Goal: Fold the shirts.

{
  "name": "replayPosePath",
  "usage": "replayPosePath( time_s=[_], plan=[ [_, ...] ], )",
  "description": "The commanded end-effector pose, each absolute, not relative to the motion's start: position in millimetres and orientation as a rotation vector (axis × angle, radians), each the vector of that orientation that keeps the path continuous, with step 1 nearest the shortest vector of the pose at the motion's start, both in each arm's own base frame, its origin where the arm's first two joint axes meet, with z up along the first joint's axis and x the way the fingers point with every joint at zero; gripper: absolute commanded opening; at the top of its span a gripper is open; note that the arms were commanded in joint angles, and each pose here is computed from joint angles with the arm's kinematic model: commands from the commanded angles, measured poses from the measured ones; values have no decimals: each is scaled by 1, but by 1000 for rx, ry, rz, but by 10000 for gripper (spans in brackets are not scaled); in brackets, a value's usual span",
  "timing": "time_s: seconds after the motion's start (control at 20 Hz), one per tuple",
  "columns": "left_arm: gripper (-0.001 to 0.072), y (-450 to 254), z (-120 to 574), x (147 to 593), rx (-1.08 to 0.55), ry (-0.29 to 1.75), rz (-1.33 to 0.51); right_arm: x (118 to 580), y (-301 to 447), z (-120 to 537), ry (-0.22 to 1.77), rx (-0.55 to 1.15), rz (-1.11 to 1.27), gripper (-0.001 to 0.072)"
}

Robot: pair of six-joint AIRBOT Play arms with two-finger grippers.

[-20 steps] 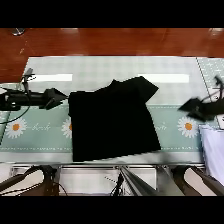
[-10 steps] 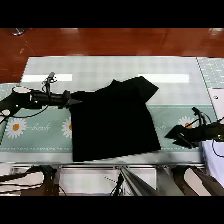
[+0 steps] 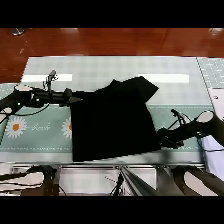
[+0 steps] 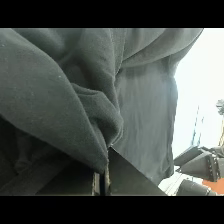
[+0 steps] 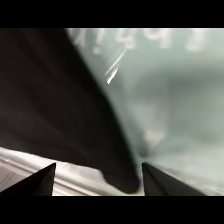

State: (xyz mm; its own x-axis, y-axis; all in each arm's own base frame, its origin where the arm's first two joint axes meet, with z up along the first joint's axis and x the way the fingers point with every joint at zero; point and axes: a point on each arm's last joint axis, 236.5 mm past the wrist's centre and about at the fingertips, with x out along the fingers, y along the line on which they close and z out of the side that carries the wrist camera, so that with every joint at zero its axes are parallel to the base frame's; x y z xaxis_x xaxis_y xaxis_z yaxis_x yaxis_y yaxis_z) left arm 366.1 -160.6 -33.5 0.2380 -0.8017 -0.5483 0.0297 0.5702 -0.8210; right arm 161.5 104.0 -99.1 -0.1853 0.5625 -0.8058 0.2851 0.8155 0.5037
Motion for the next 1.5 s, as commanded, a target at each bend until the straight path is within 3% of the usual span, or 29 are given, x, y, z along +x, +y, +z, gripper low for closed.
replayPosePath(
  time_s=[0.0,0.1,0.15,0.2,0.25,0.45,0.7,0.85,1.05,1.3,1.45],
  plan=[
    [25,-161,-33,367,-798,1207,-657,175,123,-111,1750,667,299,617],
    [25,-161,-33,367,-798,1207,-656,179,137,-111,1738,682,333,611],
    [25,-161,-33,366,-798,1207,-657,180,144,-110,1732,676,363,493],
    [25,-161,-33,366,-798,1207,-658,181,149,-105,1721,654,413,176],
    [25,-161,-33,366,-799,1209,-660,182,153,-99,1712,637,468,18],
    [25,-156,-14,367,-809,1195,-709,207,128,-81,1685,560,451,18],
    [25,-143,14,361,-801,1168,-722,306,45,-40,1443,584,255,18],
    [25,-147,25,337,-748,1197,-749,358,14,-13,1343,608,225,18],
    [25,-132,0,293,-695,1307,-593,422,0,13,1254,615,236,18],
    [25,-168,-26,223,-700,1388,-595,494,25,32,1139,845,372,18],
    [25,-171,-55,210,-729,1424,-510,508,48,21,1156,858,419,18]
  ],
)
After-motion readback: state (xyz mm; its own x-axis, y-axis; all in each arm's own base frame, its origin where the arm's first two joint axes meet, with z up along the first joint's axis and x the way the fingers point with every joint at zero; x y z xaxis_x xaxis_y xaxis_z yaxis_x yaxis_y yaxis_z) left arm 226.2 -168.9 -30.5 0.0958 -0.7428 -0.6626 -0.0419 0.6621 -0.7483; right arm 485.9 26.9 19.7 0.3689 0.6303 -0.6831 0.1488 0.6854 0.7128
